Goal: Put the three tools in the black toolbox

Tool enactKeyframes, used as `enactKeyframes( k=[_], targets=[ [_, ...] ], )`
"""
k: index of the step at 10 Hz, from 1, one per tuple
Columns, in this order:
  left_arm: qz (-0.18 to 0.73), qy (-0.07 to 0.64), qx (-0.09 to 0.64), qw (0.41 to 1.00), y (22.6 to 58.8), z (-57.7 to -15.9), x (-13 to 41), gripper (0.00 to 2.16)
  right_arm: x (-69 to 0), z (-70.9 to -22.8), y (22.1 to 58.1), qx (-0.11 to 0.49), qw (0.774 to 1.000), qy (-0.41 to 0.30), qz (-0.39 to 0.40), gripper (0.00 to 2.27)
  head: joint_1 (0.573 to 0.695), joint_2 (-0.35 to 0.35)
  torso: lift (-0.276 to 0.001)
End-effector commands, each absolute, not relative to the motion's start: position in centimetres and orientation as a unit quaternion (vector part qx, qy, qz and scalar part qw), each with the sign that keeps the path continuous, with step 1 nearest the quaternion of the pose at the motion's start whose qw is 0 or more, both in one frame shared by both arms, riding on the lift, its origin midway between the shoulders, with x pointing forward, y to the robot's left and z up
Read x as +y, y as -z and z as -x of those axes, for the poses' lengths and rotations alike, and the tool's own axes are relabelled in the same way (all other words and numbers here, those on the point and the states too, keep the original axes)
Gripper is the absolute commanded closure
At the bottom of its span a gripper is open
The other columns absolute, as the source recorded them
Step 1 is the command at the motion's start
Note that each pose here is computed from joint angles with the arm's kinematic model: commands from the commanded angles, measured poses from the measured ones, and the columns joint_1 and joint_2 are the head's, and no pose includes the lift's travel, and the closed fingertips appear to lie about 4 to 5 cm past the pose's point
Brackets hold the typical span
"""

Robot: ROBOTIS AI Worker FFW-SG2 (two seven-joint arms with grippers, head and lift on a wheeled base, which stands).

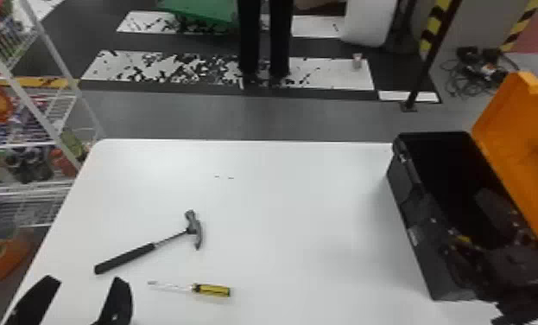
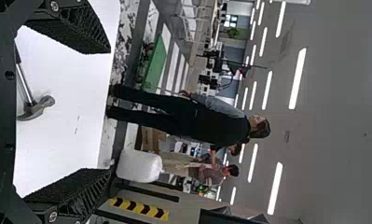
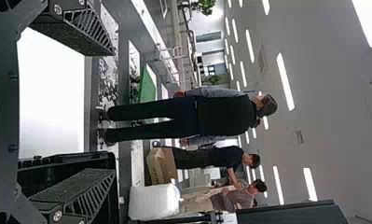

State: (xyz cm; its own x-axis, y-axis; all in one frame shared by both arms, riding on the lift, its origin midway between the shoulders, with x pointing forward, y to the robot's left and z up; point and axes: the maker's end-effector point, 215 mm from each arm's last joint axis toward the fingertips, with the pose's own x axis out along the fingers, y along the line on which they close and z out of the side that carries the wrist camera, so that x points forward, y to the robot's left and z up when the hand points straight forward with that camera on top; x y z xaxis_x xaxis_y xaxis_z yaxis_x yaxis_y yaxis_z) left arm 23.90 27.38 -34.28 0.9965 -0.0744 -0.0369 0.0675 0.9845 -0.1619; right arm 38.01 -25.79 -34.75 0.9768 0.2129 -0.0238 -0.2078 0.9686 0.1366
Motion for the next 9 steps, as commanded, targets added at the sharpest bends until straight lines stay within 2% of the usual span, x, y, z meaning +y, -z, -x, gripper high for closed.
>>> enactKeyframes(
  k=[1,4,6,9],
  targets=[
    [0.073,0.032,0.017,0.997,35.2,-22.2,28.0,0.09,-25.9,-38.1,35.0,0.021,0.992,-0.106,-0.066,0.11,0.695,0.029,-0.055],
    [0.043,0.034,-0.038,0.998,34.1,-18.1,29.2,0.09,-25.7,-38.4,35.4,0.024,0.992,-0.107,-0.065,0.11,0.695,0.050,-0.055],
    [0.028,0.055,-0.035,0.997,35.2,-16.5,30.6,0.09,-25.7,-38.4,35.7,0.027,0.992,-0.107,-0.064,0.11,0.695,0.064,-0.055],
    [0.011,0.040,-0.007,0.999,39.4,-15.2,33.7,0.09,-25.8,-38.5,36.1,0.030,0.992,-0.106,-0.062,0.11,0.695,0.126,-0.055]
  ],
)
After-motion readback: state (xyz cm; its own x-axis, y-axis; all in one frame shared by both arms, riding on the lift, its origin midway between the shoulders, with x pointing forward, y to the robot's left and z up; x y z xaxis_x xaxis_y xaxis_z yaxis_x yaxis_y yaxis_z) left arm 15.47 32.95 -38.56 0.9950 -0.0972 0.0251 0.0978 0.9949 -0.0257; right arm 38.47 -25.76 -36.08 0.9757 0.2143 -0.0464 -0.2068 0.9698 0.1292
